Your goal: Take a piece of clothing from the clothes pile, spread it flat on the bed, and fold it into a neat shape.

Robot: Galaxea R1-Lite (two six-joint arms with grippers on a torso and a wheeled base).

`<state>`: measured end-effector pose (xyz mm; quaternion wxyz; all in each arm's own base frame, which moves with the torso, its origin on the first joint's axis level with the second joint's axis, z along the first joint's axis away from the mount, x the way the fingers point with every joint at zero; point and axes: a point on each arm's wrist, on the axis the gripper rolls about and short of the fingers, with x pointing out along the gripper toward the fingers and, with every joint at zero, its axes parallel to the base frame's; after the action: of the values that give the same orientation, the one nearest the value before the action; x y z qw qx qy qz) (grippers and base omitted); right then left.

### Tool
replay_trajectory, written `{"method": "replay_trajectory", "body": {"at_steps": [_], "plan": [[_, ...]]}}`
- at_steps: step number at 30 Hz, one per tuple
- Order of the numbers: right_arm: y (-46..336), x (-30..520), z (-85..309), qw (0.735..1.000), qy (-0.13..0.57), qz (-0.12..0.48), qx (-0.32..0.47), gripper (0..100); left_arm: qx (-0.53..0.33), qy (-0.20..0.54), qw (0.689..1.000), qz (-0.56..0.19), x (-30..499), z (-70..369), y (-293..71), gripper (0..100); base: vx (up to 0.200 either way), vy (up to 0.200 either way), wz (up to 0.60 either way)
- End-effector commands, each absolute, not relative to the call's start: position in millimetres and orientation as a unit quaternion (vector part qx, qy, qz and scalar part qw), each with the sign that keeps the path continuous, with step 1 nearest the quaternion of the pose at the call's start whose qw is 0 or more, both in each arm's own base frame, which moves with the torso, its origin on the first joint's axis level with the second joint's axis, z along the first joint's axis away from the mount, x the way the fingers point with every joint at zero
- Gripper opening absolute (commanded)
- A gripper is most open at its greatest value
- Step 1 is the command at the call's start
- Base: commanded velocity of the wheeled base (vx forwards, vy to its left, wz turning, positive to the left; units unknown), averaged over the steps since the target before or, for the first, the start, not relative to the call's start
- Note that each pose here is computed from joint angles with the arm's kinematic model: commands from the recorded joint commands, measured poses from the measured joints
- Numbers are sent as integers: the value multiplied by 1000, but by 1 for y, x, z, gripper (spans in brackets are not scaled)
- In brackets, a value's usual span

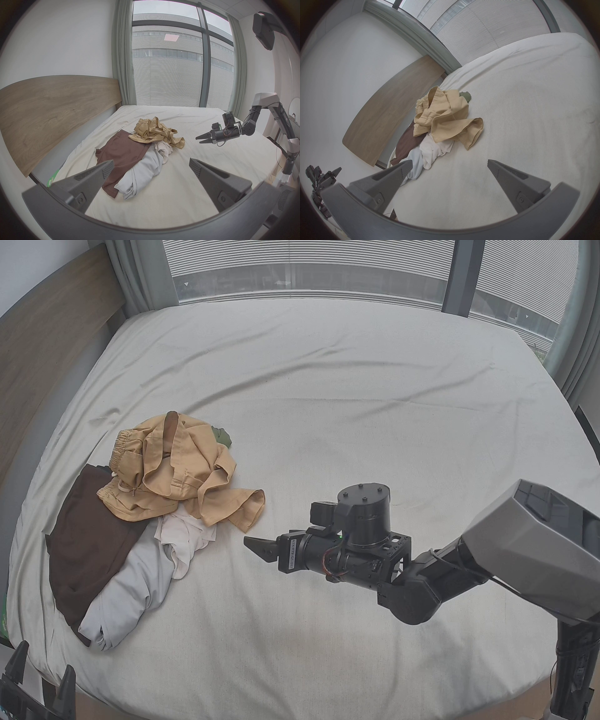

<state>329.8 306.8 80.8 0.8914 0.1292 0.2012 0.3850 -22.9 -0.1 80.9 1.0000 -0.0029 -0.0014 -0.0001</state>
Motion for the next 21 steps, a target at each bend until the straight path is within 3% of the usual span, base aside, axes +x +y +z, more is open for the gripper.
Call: {"method": "replay_trajectory", "body": {"at_steps": [1, 21], "plan": [[316, 340, 68, 893, 209, 378, 126, 100, -4, -1, 1000, 0, -23, 76, 0, 100, 0, 0, 0], [353, 377, 49, 904, 193, 360, 129, 100, -4, -1, 1000, 0, -23, 76, 0, 100, 0, 0, 0]]}}
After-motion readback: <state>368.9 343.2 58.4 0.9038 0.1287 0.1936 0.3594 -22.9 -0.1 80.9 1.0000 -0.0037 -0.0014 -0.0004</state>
